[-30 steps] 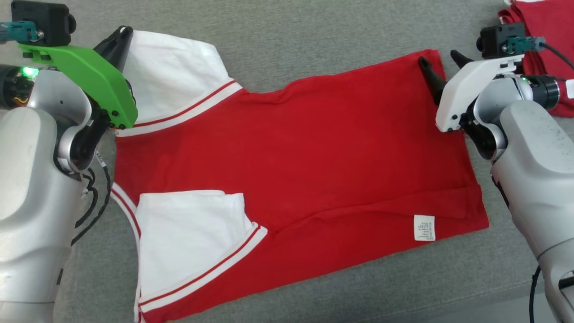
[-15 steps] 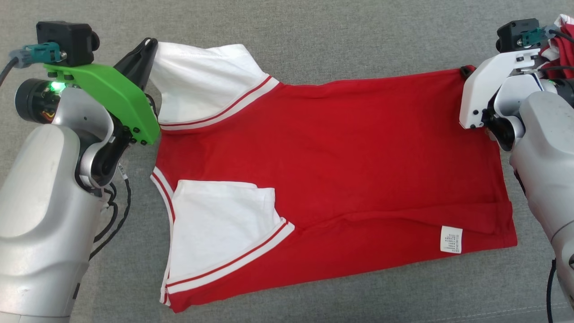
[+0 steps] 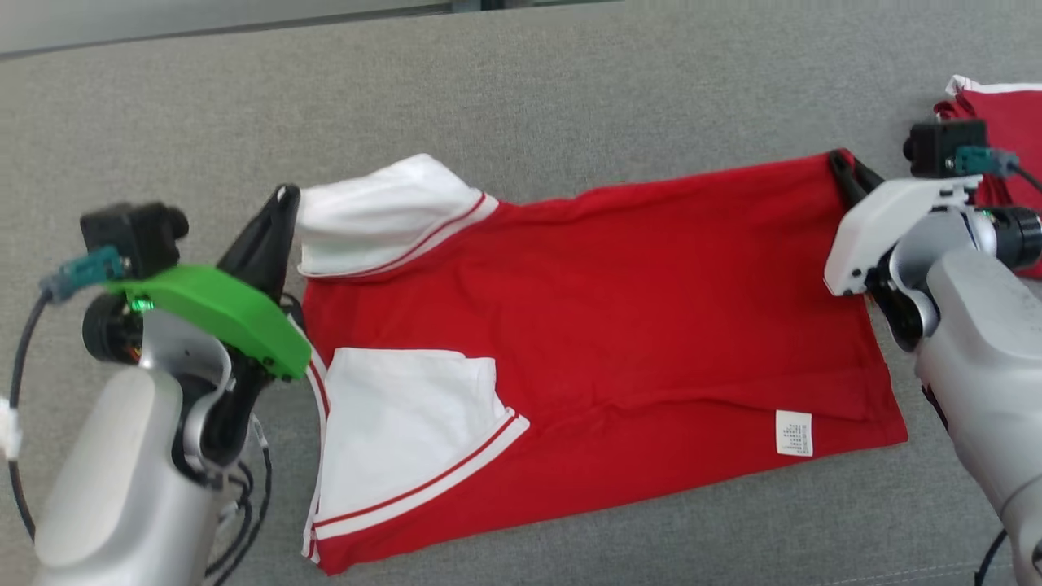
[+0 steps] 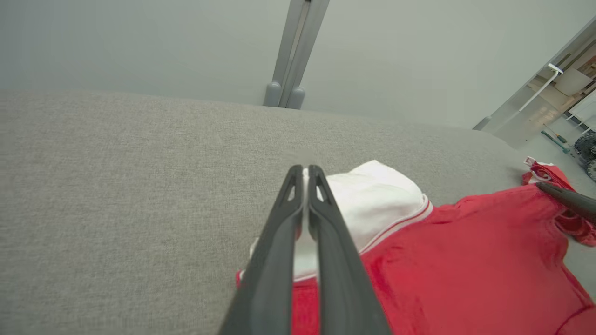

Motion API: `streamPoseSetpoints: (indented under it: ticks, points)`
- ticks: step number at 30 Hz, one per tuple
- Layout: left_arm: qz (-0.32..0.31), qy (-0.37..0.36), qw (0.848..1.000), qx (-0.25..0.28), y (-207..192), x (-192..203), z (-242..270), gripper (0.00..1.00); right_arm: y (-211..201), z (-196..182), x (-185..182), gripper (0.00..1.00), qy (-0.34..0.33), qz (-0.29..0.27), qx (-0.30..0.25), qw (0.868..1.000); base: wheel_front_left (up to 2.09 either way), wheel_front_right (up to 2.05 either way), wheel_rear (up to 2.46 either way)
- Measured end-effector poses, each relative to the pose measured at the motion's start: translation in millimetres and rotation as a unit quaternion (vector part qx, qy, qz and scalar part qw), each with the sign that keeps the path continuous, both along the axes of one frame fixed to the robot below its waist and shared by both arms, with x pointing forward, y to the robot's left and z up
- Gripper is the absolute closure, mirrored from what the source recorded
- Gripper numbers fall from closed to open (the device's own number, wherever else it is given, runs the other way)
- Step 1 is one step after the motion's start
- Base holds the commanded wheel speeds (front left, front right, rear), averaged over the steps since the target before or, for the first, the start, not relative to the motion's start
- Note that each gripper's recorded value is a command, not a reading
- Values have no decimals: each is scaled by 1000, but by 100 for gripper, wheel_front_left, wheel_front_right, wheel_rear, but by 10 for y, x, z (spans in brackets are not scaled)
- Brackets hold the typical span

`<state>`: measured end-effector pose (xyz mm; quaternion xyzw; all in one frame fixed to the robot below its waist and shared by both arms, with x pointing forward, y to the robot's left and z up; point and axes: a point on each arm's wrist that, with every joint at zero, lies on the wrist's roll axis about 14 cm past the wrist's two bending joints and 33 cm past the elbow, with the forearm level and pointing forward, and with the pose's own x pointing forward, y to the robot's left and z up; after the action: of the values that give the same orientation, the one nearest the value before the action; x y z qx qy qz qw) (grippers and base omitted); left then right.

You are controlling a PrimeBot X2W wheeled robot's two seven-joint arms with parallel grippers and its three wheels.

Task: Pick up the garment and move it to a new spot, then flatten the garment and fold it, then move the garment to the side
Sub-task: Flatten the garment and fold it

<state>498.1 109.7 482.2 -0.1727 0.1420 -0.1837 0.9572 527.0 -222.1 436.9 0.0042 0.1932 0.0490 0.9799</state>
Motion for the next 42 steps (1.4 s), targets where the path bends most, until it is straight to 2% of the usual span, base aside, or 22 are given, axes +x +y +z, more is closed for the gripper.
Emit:
streamPoseSetpoints:
  ticks: [6, 13, 15, 26, 27, 28, 29, 30, 42]
  points:
    - [47, -2, 998, -36, 119, -581, 60, 100, -155, 106, -395, 100, -42, -20, 34, 998, 0, 0, 0]
    - [82, 39, 992, -84, 53, -1326, -50, 100, -271, -12, -975, 100, -46, -49, 74, 995, 0, 0, 0]
    - [91, 49, 991, -84, 64, -1460, -103, 100, -247, -53, -1094, 100, -43, -51, 83, 994, 0, 0, 0]
    - [122, 87, 986, -77, 138, -1724, -413, 100, -40, -89, -1314, 100, -38, -42, 93, 994, 0, 0, 0]
    - [123, 91, 985, -75, 135, -1736, -452, 100, -28, -93, -1326, 97, -38, -42, 93, 994, 0, 0, 0]
    - [123, 93, 985, -73, 133, -1746, -479, 85, -26, -100, -1343, 69, -37, -45, 95, 994, 0, 0, 0]
    - [125, 92, 985, -70, 138, -1752, -499, 51, -22, -109, -1362, 28, -37, -47, 96, 994, 0, 0, 0]
    - [129, 87, 986, -68, 149, -1748, -498, 0, -20, -103, -1376, 0, -39, -49, 97, 993, 0, 0, 0]
    - [162, 11, 986, -46, 351, -1693, -222, 0, -97, -58, -1559, 0, -57, -77, 103, 990, 0, 0, 0]
